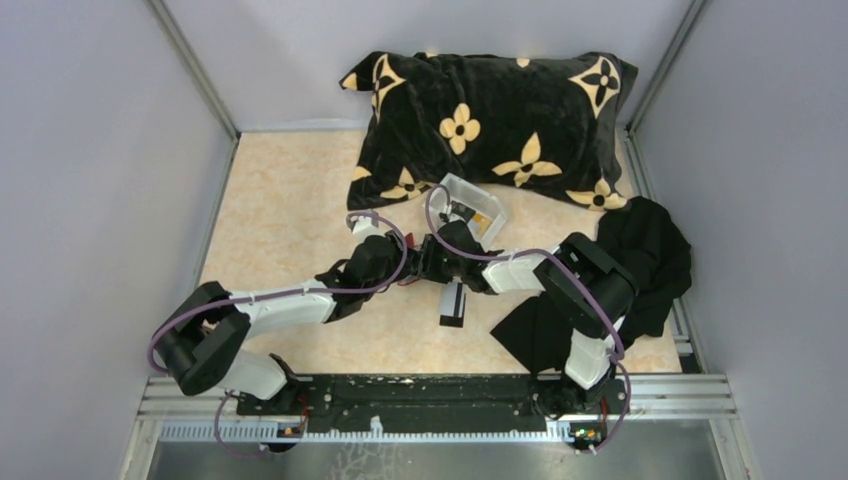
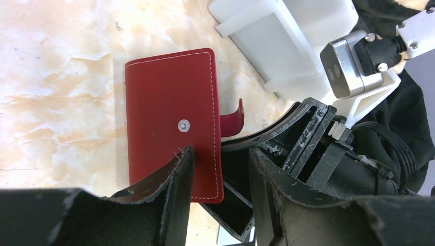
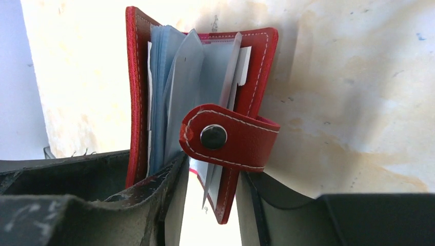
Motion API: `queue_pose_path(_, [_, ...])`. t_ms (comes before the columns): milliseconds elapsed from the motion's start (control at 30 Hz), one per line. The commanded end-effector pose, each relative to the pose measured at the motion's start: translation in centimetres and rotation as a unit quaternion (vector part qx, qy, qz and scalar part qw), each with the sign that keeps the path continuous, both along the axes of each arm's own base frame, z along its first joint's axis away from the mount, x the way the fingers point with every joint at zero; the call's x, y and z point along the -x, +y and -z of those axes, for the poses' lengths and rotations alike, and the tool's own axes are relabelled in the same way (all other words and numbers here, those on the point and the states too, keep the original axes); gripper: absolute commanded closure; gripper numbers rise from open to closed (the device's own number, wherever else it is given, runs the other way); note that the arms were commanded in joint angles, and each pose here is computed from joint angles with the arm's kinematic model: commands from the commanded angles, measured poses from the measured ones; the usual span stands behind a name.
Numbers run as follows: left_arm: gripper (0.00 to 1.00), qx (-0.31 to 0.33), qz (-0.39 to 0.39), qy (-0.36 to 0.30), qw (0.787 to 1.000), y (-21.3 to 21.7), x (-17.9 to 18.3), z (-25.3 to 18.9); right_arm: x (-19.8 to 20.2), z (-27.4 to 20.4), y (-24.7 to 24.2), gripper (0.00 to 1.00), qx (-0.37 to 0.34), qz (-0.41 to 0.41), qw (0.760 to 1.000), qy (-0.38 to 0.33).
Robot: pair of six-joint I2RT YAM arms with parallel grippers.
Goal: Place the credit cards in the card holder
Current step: Close the card holder at the center of the board.
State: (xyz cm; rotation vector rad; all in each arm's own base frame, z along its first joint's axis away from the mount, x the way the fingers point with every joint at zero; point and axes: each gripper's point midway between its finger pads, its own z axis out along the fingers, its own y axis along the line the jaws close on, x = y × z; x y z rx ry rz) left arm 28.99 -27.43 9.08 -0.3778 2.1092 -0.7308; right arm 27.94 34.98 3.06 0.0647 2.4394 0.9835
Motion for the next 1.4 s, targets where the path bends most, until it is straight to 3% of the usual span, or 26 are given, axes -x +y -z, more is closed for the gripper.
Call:
queue_pose_path(0, [0.51,-0.007,0.027,0.025,0.999,-1.0,1.3,1.7,2.7,2.7,-2.4,0.59,0.075,-0.02,0.997,0.011])
queue_pose_path(733, [0.51,-0.006,0.046,0.028,0.999,-2.7,1.7,1.7,3.7,5.9,-9.2,0.59,0.196,0.023,0.98,0.016])
queue_pose_path(1367, [0.51,-0.003,0.053,0.025,0.998,-3.1,2.0,1.5,4.4,5.6,-13.4,0.59,0.217,0.072,0.973,0.008])
